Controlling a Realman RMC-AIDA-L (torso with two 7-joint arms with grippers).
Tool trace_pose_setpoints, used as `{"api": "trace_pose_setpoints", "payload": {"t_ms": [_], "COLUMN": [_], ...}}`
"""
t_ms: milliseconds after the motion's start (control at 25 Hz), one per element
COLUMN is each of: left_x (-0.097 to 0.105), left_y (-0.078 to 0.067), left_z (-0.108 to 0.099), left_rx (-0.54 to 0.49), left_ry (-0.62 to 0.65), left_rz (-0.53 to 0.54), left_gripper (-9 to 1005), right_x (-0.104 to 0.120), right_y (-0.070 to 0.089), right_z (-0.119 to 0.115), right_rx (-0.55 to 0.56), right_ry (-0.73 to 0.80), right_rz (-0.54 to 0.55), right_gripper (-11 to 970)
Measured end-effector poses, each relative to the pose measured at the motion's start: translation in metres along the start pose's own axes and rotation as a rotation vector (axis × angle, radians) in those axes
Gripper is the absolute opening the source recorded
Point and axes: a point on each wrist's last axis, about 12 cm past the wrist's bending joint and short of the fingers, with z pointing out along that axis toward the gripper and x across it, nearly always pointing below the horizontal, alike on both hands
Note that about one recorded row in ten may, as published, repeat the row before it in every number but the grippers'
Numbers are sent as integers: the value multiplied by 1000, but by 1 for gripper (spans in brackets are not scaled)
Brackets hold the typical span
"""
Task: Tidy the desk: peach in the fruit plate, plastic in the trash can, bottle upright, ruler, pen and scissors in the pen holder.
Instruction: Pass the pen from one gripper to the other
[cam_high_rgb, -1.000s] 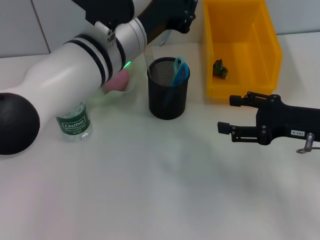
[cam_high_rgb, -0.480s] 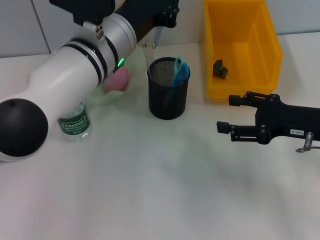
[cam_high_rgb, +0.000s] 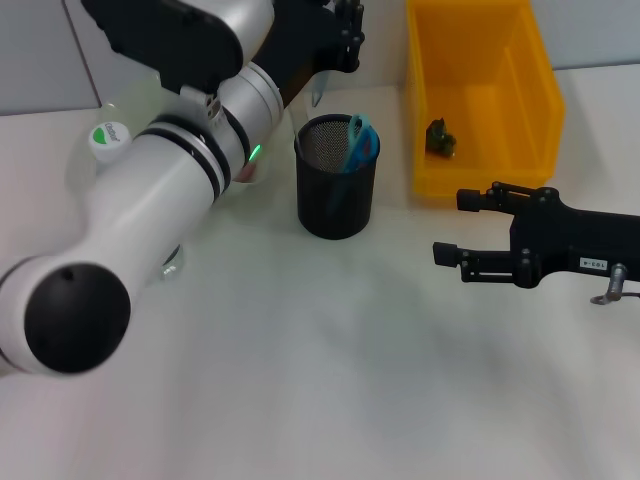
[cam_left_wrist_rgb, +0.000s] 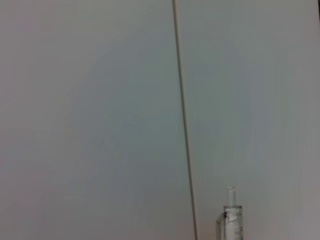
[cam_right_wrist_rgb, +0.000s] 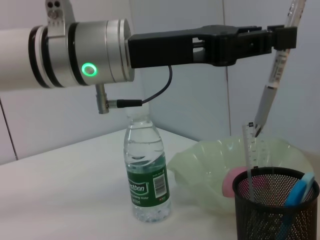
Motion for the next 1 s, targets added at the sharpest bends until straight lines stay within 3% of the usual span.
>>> {"api": "trace_pose_setpoints", "payload": {"t_ms": [200, 440, 1000], "left_x": [9, 24, 48], "left_y": [-1, 6, 17], "left_z": [-5, -10, -17], "left_rx": [18, 70, 143], "left_ry": [-79, -107, -118], "left_rz": [11, -69, -23], "left_gripper": [209, 211, 213], "right_x": [0, 0, -2], "right_y": [0, 0, -1], "right_z": [0, 0, 3], "right_rx": [0, 1, -1], "right_ry": [0, 1, -1], "right_rz": [0, 1, 1], "right_gripper": [831, 831, 832]}}
